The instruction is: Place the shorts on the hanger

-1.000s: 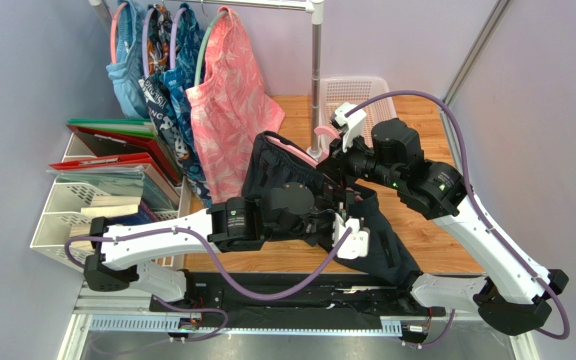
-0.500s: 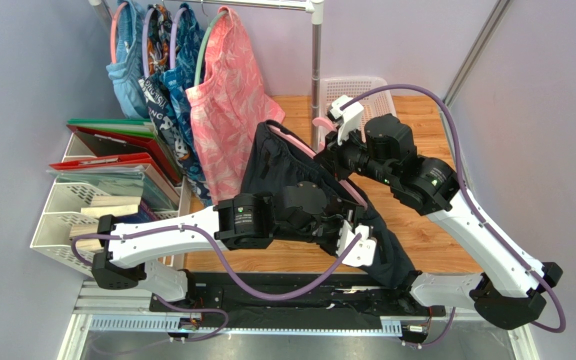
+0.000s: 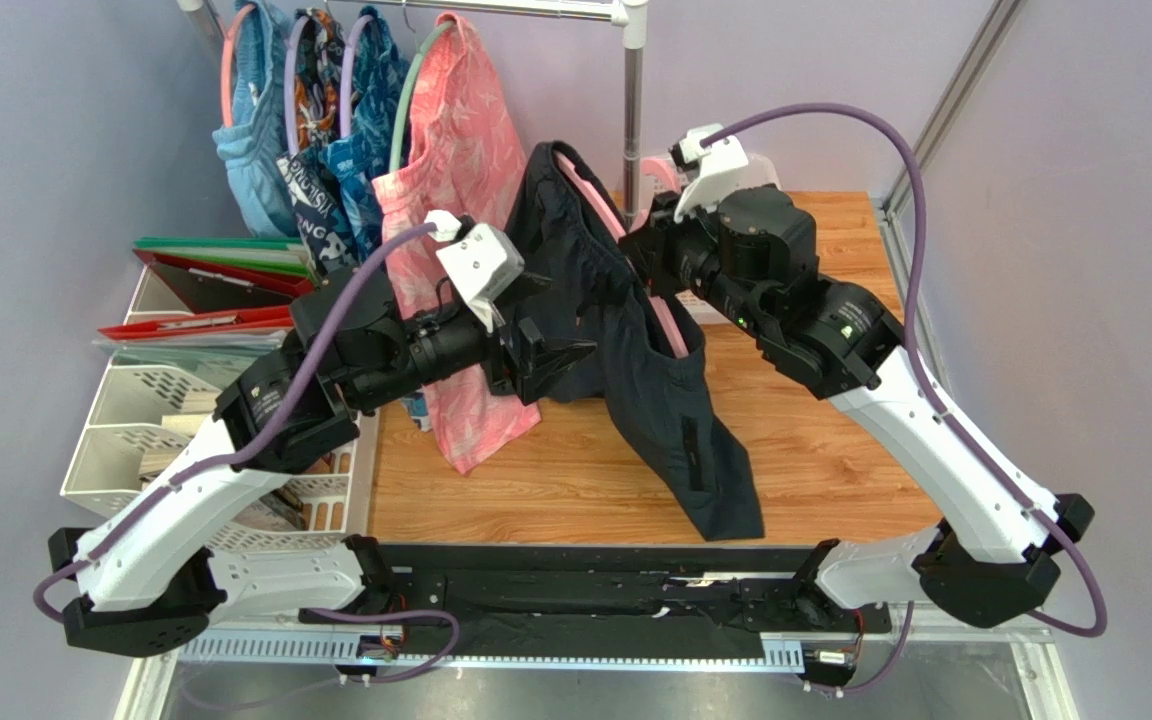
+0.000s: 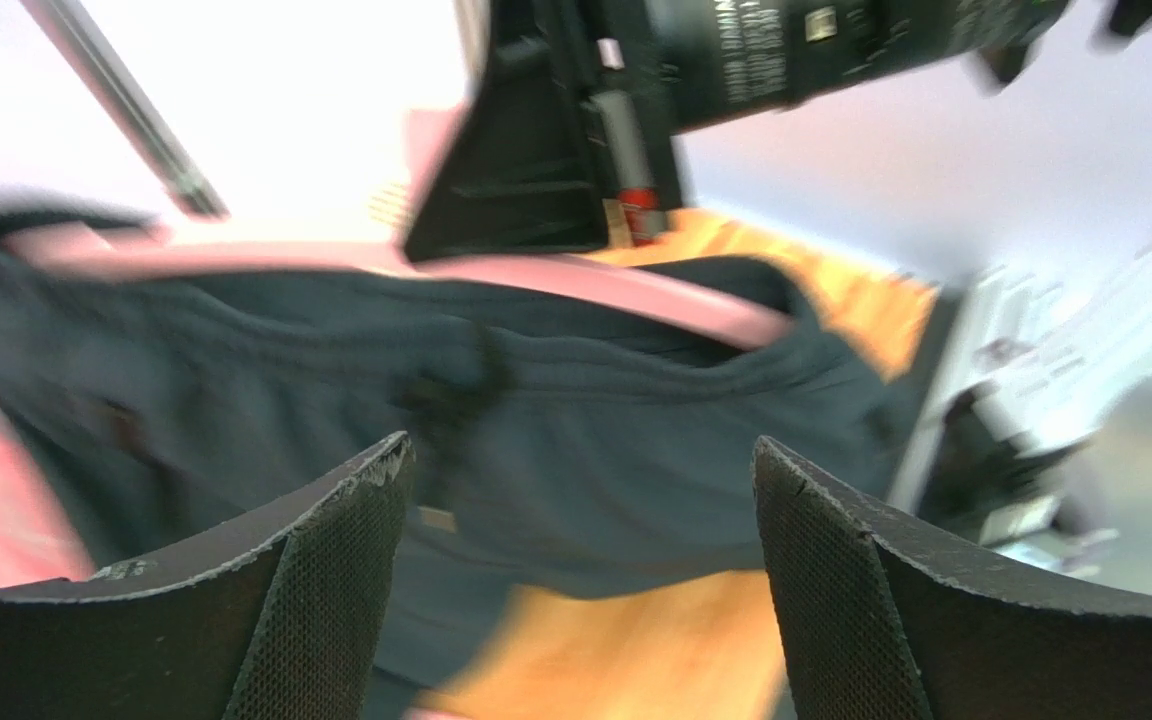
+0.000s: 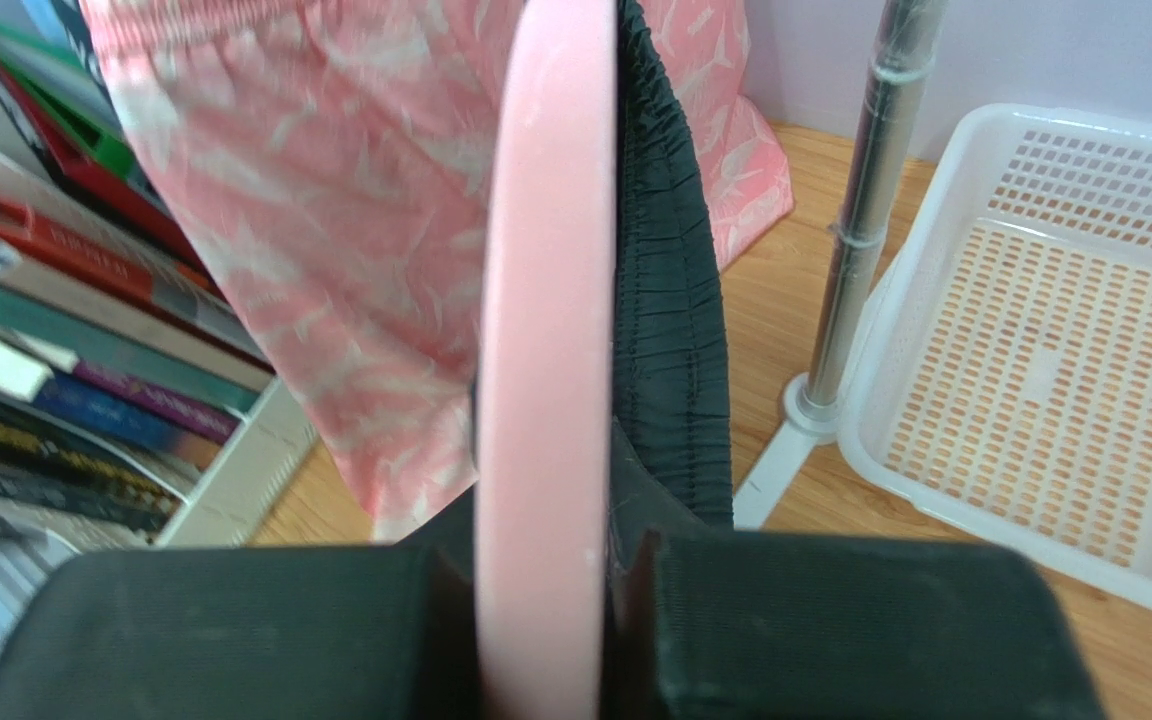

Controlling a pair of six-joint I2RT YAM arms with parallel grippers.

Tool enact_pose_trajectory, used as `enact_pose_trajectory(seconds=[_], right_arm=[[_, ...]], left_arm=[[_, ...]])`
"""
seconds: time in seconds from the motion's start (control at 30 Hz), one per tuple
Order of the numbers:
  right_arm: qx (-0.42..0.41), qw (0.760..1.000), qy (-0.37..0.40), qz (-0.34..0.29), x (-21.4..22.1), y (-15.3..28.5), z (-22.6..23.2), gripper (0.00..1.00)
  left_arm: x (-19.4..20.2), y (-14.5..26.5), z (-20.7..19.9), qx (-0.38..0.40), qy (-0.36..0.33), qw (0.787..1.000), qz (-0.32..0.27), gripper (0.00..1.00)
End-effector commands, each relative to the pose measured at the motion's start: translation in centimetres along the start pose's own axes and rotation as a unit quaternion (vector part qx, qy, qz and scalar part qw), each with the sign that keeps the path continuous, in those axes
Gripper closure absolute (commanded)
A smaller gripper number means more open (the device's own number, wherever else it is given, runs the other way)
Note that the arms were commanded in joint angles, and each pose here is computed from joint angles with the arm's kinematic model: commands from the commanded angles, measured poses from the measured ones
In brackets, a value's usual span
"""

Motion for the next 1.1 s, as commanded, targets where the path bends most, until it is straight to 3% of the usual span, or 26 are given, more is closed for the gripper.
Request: enact_pose_trajectory(seconds=[0.0, 0.33, 0.43, 0.6, 0.83, 1.07], right_arm=[[0.008, 0.991, -0.092, -0.096, -5.2, -0.4, 1.6, 1.00], [0.054, 0.986, -0.092, -0.129, -5.9, -1.7, 4.1, 1.00], [0.053, 0.986, -0.087, -0.135, -6.1, -1.4, 4.8, 1.00], [0.051, 0.984, -0.095, -0.141, -6.7, -1.2, 5.4, 1.00], [0.057, 0.984, -0.098, -0.137, -6.3, -2.1, 5.9, 1.00], [0.057, 0.984, -0.098, -0.136, -6.1, -2.8, 6.1, 1.00]], left_arm=[[0.5, -0.5, -0.9, -0.019, 0.177, 0.984, 0.012, 0.12], [-0.4, -2.7, -0.8, -0.021, 0.260, 0.965, 0.005, 0.17], [0.6, -3.3, 0.2, -0.049, 0.294, 0.954, 0.022, 0.23], [2.5, -4.2, 2.1, -0.087, 0.383, 0.918, 0.053, 0.28], [1.8, -5.4, 1.4, -0.037, 0.405, 0.913, 0.043, 0.35], [0.2, -4.5, 1.4, -0.027, 0.384, 0.923, 0.013, 0.41]])
Point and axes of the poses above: each gripper's point midway between its finger pads, its own y axis back along the fingers, its own z axis along the line the jaws close on, x = y × z, the point moved 5 cm from there along y, back along the fingers, and after that the axes turned 1 degree about -y, right-handed, at the moved point
